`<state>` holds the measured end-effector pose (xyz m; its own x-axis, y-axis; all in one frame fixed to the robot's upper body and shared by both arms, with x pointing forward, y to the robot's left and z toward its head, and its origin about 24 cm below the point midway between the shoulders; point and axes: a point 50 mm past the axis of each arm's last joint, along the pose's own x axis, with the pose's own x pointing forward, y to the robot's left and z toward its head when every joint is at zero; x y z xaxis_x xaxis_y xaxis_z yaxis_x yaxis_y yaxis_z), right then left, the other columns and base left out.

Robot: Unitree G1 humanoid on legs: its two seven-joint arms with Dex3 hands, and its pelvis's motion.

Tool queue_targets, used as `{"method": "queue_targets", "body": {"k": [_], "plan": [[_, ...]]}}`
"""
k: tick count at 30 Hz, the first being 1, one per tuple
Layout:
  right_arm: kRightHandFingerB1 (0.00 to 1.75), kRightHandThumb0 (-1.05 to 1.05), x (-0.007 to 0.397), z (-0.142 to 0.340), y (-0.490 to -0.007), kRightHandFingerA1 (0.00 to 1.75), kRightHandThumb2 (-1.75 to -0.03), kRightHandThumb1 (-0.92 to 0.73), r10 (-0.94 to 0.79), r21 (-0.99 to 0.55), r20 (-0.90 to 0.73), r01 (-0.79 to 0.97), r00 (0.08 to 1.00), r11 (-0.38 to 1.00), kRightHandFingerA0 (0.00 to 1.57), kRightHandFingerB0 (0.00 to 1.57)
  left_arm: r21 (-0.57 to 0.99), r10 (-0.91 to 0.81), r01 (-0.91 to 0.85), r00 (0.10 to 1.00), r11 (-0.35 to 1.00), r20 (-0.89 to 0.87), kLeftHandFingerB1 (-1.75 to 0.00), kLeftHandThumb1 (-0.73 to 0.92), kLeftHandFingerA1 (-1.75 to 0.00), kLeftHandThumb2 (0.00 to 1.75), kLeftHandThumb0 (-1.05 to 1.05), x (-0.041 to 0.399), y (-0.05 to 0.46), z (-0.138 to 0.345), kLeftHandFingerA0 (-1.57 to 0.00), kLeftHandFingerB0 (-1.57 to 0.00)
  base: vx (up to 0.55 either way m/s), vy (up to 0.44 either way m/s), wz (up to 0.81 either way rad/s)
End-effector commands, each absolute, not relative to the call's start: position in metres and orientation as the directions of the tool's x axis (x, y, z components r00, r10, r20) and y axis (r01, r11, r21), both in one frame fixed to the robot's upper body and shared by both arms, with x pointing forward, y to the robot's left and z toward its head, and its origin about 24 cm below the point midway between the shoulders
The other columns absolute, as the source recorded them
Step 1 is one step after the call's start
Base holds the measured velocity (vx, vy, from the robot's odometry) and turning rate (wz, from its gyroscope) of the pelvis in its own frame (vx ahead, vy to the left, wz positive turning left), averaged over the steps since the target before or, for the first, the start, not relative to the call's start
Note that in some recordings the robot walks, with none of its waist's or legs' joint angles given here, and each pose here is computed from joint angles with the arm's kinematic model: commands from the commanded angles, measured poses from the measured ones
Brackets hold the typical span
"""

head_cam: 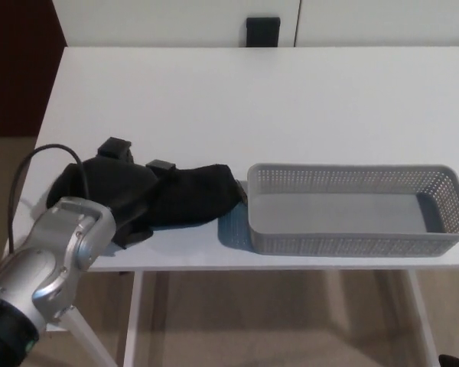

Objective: The robot walk towards a table in front and pick up a black pencil case on the left hand side and put the pencil case into a small container on the right hand side

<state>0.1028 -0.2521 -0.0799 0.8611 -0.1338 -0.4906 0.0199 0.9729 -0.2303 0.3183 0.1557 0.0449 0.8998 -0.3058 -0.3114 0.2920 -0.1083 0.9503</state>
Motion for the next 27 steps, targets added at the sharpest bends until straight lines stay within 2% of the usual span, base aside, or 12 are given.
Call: {"method": "queue_targets", "body": {"k": [1, 5, 6, 8, 11, 13, 14, 15, 18, 19, 22, 27], "plan": [[0.5, -0.53, 0.103, -0.078, -0.256, 0.58, -0.77, -0.41, -0.13, -0.268, -0.486, -0.006, 0.864, 0.963, 0.5, 0.3, 0.946, -0.373, 0.313, 0.871, -0.082, -0.321, -0.51, 0.76, -1.48, 0.64, -0.27, 0.306, 0.151, 0.035, -0.63, -0.65, 0.0, 0.0, 0.0], [0.5, -0.52, 0.104, -0.077, -0.256, 0.59, -0.76, -0.41, -0.133, -0.263, -0.484, 0.002, 0.865, 0.965, 0.52, 0.32, 0.956, -0.375, 0.289, 0.881, -0.061, -0.29, -0.6, 0.79, -1.57, 0.62, -0.21, 0.309, 0.155, 0.041, -0.64, -0.69, 0.0, 0.0, 0.0], [0.51, -0.52, 0.105, -0.077, -0.256, 0.59, -0.76, -0.41, -0.132, -0.258, -0.484, 0.003, 0.865, 0.966, 0.52, 0.32, 0.96, -0.371, 0.275, 0.888, -0.045, -0.272, -1.11, 0.83, -1.63, 0.6, -0.24, 0.311, 0.158, 0.045, -0.59, -0.52, 0.0, 0.0, 0.0], [0.51, -0.54, 0.105, -0.077, -0.257, 0.59, -0.77, -0.42, -0.127, -0.261, -0.485, -0.005, 0.865, 0.965, 0.52, 0.32, 0.965, -0.36, 0.259, 0.898, -0.025, -0.251, -1.12, 0.82, -1.64, 0.6, -0.24, 0.314, 0.162, 0.051, -0.58, -0.53, 0.0, 0.0, 0.0], [0.51, -0.55, 0.106, -0.076, -0.258, 0.59, -0.78, -0.42, -0.127, -0.286, -0.481, -0.018, 0.868, 0.958, 0.53, 0.32, 0.98, -0.342, 0.195, 0.924, 0.031, -0.173, -0.51, 0.87, -1.73, 0.65, -0.29, 0.322, 0.171, 0.071, -0.76, -0.66, 0.0, 0.0, 0.0], [0.51, -0.54, 0.106, -0.076, -0.258, 0.59, -0.77, -0.42, -0.126, -0.284, -0.477, -0.017, 0.87, 0.959, 0.53, 0.33, 0.986, -0.334, 0.164, 0.932, 0.04, -0.142, -0.54, 0.86, -1.75, 0.63, -0.27, 0.325, 0.174, 0.081, -0.75, -0.7, 0.0, 0.0, 0.0], [0.51, -0.53, 0.106, -0.076, -0.258, 0.58, -0.77, -0.42, -0.126, -0.285, -0.478, -0.017, 0.869, 0.959, 0.53, 0.33, 0.986, -0.326, 0.158, 0.936, 0.043, -0.136, -0.63, 0.84, -1.75, 0.64, -0.26, 0.327, 0.176, 0.086, -0.76, -0.69, 0.0, 0.0, 0.0], [0.5, -0.53, 0.106, -0.076, -0.258, 0.58, -0.77, -0.42, -0.127, -0.284, -0.483, -0.018, 0.867, 0.959, 0.52, 0.33, 0.987, -0.316, 0.15, 0.94, 0.049, -0.127, -1.31, 0.85, -1.75, 0.65, -0.22, 0.328, 0.177, 0.091, -0.74, -0.47, 0.0, 0.0, 0.0], [0.51, -0.53, 0.105, -0.077, -0.258, 0.58, -0.77, -0.42, -0.123, -0.269, -0.489, -0.015, 0.863, 0.963, 0.52, 0.33, 0.992, -0.309, 0.112, 0.947, 0.063, -0.088, -1.09, 0.66, -1.38, 0.91, -0.3, 0.328, 0.182, 0.104, -1.04, -0.68, 0.0, 0.0, 0.0], [0.51, -0.53, 0.104, -0.077, -0.258, 0.59, -0.77, -0.42, -0.124, -0.272, -0.489, -0.015, 0.863, 0.962, 0.53, 0.33, 0.993, -0.298, 0.1, 0.951, 0.062, -0.077, -0.89, 0.8, -1.75, 0.59, -0.17, 0.329, 0.184, 0.107, -0.72, -0.69, 0.0, 0.0, 0.0], [0.52, -0.52, 0.104, -0.077, -0.258, 0.6, -0.77, -0.42, -0.121, -0.28, -0.489, -0.024, 0.864, 0.96, 0.53, 0.33, 0.996, -0.255, 0.077, 0.965, 0.053, -0.061, -0.65, 0.68, -1.55, 0.7, -0.3, 0.331, 0.19, 0.117, -0.91, -0.76, 0.0, 0.0, 0.0], [0.51, -0.51, 0.105, -0.077, -0.258, 0.59, -0.77, -0.43, -0.116, -0.281, -0.493, -0.031, 0.862, 0.959, 0.52, 0.33, 0.997, -0.228, 0.044, 0.973, 0.056, -0.03, -1.03, 0.81, -1.68, 0.61, -0.17, 0.334, 0.19, 0.129, -0.71, -0.65, 0.0, 0.0, 0.0]]}}
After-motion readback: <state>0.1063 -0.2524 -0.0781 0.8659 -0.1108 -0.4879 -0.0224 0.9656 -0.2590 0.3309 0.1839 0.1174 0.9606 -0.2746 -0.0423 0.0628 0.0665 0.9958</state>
